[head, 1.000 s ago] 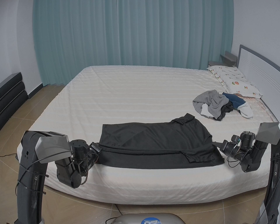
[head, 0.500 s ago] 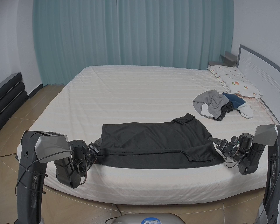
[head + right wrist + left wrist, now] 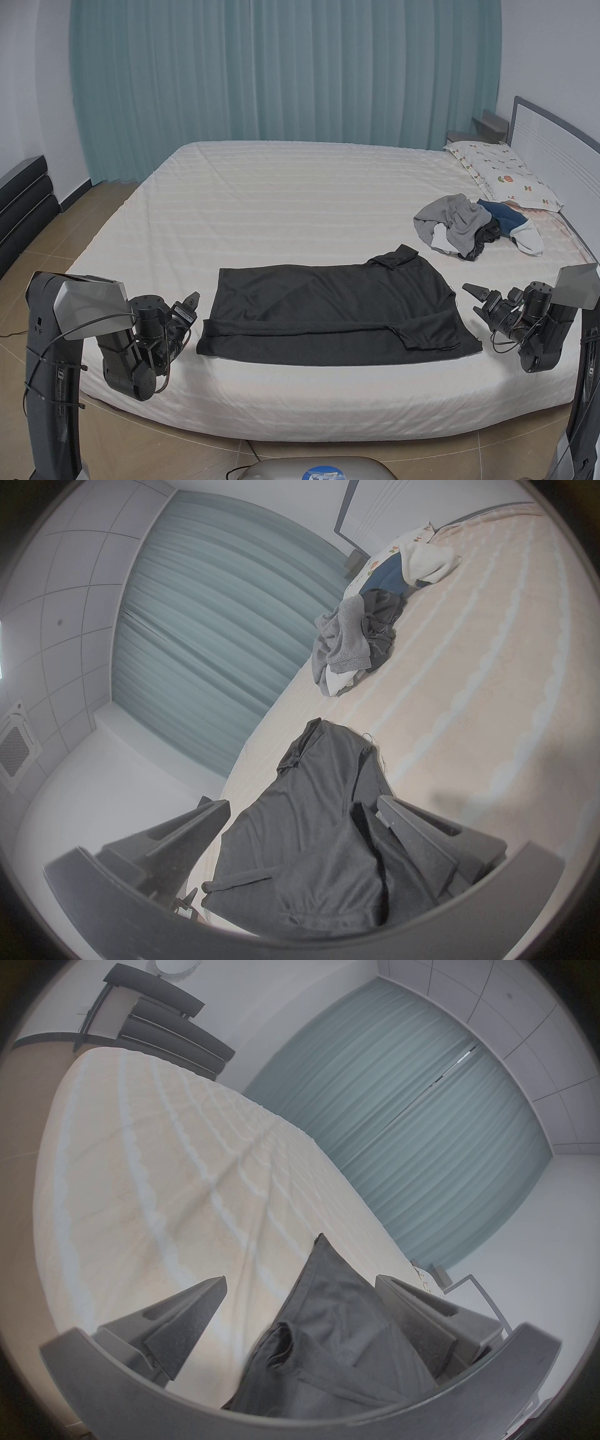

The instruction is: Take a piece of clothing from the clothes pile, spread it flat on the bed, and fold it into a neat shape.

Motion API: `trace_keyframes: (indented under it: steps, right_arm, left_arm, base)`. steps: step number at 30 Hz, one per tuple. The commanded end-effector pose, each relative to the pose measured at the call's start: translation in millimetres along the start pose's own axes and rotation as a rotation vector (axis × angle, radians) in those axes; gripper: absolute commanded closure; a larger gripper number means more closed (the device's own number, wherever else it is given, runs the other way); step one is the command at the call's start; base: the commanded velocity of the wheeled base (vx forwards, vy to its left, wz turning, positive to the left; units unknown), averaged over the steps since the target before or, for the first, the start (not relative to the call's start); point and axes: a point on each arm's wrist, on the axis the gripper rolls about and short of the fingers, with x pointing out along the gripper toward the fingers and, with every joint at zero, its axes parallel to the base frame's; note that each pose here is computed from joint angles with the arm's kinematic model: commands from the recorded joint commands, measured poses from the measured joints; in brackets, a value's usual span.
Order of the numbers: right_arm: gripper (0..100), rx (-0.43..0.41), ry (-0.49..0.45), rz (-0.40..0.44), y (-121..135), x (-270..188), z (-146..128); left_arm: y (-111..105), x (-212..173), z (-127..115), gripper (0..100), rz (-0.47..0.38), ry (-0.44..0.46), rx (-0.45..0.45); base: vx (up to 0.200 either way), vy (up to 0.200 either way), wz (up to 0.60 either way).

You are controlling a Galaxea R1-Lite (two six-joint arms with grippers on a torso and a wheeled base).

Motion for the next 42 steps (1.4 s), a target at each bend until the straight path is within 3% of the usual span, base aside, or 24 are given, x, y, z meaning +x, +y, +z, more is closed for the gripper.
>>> trace_keyframes:
  steps: [1, 10, 14, 20, 29, 33, 37, 42]
  right_arm:
    - [0, -0.001, -0.003, 0.002, 1, -1, 1]
    - [0, -0.029, -0.035, 0.034, 17, -5, 8]
    - [0, -0.054, -0.076, 0.055, 31, 0, 15]
    - [0, -0.056, -0.061, 0.061, 46, 1, 10]
    - [0, -0.022, -0.079, -0.060, 58, -23, -2]
    - [0, 0.018, -0.031, -0.102, 52, -43, -18]
    - [0, 0.078, 0.000, -0.085, 50, -47, -23]
    - [0, 0.093, 0.017, -0.102, 48, -51, -28]
  left_arm:
    - [-5, -3, 3, 0, -0.012, -0.006, -0.006]
    - [-15, -16, 8, 0, -0.028, -0.005, -0.046]
    - [-20, -31, -6, 0, -0.027, 0.047, -0.047]
    - [-25, -42, -13, 0, -0.036, 0.082, -0.033]
    - [-50, -68, -42, 0, -0.100, 0.192, 0.017]
    - [-49, -68, -49, 0, -0.065, 0.236, 0.052]
    - [-45, -64, -56, 0, -0.011, 0.296, 0.071]
    - [-45, -57, -59, 0, 0.027, 0.327, 0.078]
  base:
    - [0.200, 0.000, 0.00]
    - [0.067, 0.000, 0.00]
    - [0.000, 0.000, 0.00]
    - [0.000, 0.000, 0.00]
    - [0.000, 0.000, 0.00]
    - [0.000, 0.000, 0.00]
    - [0.000, 0.000, 0.00]
    - [0.000, 0.000, 0.00]
